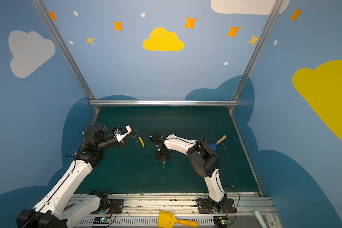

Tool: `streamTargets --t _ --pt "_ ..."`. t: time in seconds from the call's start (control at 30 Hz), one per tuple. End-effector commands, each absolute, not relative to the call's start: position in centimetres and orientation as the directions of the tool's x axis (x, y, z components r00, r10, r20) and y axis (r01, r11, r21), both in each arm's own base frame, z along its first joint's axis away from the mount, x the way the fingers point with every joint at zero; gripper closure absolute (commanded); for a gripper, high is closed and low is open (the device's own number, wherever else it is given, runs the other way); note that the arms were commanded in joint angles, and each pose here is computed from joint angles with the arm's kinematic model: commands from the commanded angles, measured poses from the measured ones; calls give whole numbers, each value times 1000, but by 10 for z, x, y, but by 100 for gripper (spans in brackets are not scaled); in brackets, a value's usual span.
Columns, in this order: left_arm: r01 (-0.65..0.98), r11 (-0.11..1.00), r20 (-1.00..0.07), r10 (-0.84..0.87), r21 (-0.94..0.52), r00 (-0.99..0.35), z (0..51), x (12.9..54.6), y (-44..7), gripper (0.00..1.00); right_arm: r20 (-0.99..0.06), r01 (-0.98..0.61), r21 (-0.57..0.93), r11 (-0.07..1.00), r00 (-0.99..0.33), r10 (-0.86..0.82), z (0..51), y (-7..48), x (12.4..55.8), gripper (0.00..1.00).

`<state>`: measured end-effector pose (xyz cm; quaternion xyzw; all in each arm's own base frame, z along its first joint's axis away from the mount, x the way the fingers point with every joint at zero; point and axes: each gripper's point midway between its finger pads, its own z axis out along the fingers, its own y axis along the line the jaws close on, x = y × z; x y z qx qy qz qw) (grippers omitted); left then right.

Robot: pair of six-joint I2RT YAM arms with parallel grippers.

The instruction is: Put the keys on the keyring

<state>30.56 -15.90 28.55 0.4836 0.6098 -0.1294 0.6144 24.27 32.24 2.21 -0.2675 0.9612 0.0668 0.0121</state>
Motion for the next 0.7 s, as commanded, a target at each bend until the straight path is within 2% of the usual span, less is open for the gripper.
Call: streamTargets --t 0.0,0.17,0.33,0.67 --pt "748 497 -876 420 440 236 290 303 -159 96 -54 -535 140 833 -844 -533 31 317 236 86" --pt "747 498 -876 420 440 237 290 304 -159 96 -38 -538 136 832 -842 -539 29 311 232 83" --pt "747 498 -877 417 440 239 291 304 -160 96 -50 -547 125 828 -837 -545 33 308 234 91" --pt "747 500 -878 415 438 237 291 304 -159 96 -51 -555 141 820 -831 -554 31 312 238 96"
